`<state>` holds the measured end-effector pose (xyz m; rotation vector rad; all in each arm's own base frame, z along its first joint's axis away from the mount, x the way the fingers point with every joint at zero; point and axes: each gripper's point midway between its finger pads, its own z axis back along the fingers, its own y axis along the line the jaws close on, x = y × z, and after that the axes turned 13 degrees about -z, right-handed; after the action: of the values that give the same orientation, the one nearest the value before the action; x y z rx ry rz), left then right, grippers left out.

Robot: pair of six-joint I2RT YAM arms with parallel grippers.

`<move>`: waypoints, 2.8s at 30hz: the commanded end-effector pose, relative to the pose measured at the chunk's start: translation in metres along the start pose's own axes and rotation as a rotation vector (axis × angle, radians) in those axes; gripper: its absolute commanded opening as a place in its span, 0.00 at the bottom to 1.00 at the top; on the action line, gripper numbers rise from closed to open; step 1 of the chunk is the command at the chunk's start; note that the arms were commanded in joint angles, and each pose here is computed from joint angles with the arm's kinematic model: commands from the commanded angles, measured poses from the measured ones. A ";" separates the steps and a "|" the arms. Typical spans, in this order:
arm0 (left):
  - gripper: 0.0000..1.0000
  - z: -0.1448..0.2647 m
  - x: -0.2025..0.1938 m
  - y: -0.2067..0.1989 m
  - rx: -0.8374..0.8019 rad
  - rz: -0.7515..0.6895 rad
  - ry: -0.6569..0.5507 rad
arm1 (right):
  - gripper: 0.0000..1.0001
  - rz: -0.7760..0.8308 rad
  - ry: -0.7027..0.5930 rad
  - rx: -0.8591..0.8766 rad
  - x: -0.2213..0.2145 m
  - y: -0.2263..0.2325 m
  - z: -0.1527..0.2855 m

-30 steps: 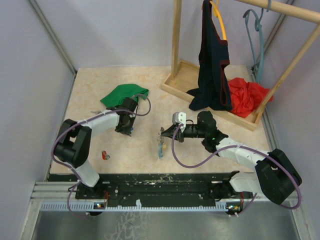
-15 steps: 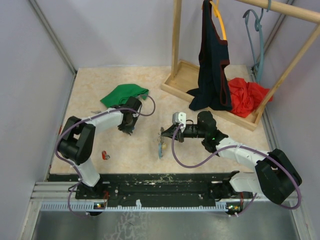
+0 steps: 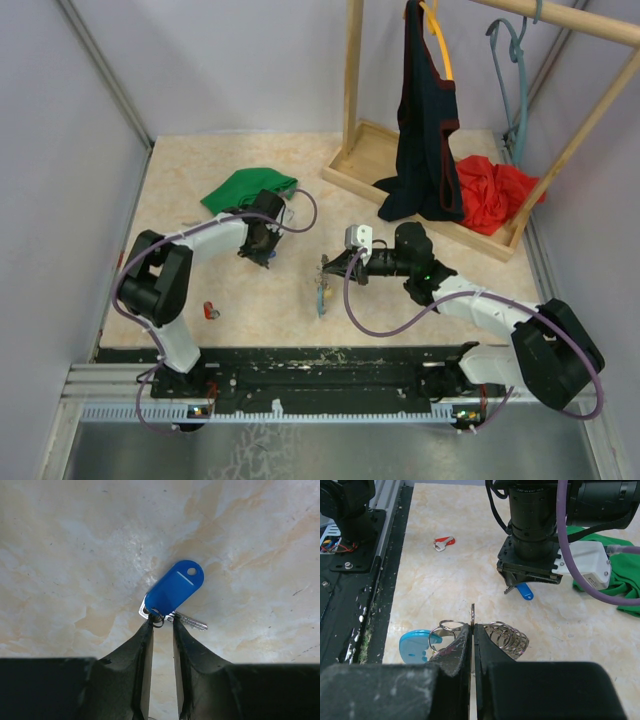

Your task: Put the keys on the keyring

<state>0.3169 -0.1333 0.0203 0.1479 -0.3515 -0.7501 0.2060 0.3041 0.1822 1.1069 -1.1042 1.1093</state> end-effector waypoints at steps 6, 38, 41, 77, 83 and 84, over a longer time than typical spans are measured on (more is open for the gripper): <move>0.30 0.012 0.009 -0.006 -0.088 -0.071 -0.059 | 0.00 0.096 -0.069 0.029 0.033 0.007 -0.001; 0.24 -0.002 0.009 -0.004 -0.127 -0.084 -0.018 | 0.00 0.098 -0.071 0.026 0.034 0.006 -0.001; 0.23 -0.005 0.009 -0.007 -0.139 -0.083 -0.017 | 0.00 0.097 -0.071 0.027 0.034 0.006 -0.001; 0.01 0.095 0.118 -0.062 -0.389 0.063 -0.780 | 0.00 0.081 -0.062 0.067 0.035 0.011 -0.004; 0.01 0.095 0.150 -0.098 -0.440 0.003 -0.922 | 0.00 0.078 -0.059 0.075 0.040 0.013 -0.003; 0.01 0.094 0.152 -0.101 -0.445 0.002 -0.939 | 0.00 0.076 -0.058 0.075 0.040 0.013 -0.003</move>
<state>0.3155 -0.2832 0.1137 -0.5596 -0.9411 -0.8230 0.1988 0.3043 0.1819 1.1308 -1.0703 1.1329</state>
